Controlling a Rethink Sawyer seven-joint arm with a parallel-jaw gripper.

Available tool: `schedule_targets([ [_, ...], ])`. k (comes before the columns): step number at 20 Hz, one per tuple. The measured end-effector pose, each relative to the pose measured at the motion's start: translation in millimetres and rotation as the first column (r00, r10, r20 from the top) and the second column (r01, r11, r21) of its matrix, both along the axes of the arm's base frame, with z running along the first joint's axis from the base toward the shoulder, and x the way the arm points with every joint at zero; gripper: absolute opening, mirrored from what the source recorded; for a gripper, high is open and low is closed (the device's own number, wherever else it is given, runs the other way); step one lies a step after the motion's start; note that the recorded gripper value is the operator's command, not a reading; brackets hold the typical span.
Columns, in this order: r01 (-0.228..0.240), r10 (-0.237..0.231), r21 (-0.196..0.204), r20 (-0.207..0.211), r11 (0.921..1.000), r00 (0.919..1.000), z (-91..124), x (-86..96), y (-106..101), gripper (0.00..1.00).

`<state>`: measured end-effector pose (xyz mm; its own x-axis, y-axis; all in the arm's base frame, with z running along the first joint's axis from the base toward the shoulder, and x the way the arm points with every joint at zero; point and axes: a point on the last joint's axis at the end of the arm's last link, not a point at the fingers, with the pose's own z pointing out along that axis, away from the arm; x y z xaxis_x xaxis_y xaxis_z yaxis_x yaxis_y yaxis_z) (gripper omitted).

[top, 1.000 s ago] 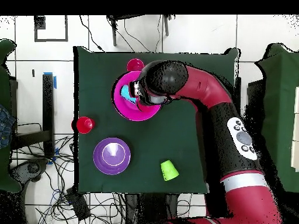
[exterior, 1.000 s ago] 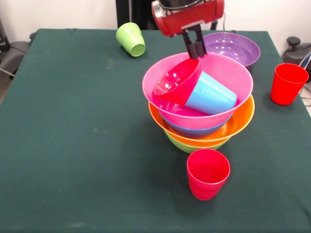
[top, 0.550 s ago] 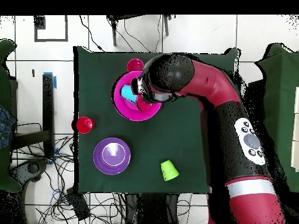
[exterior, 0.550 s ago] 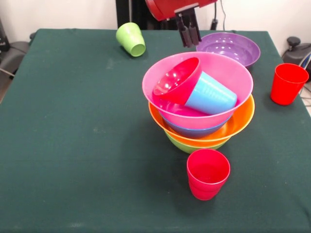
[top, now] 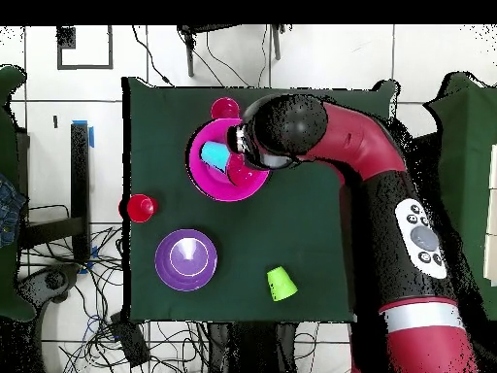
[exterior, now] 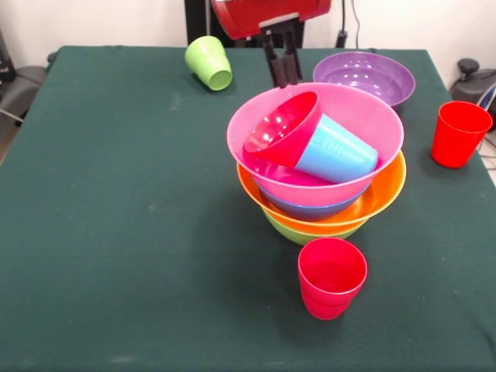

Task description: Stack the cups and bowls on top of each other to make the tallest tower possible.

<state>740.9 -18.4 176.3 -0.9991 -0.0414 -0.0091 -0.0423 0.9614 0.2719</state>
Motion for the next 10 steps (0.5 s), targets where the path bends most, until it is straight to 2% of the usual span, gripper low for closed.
schedule_targets([
  [5, -0.004, 0.005, -0.044, 0.015, 0.999, 0.9999, -9, -4.0, -11, 0.0],
  [10, -0.008, 0.008, -0.074, 0.009, 0.9972, 0.9999, -19, -9.4, -20, 0.0],
])
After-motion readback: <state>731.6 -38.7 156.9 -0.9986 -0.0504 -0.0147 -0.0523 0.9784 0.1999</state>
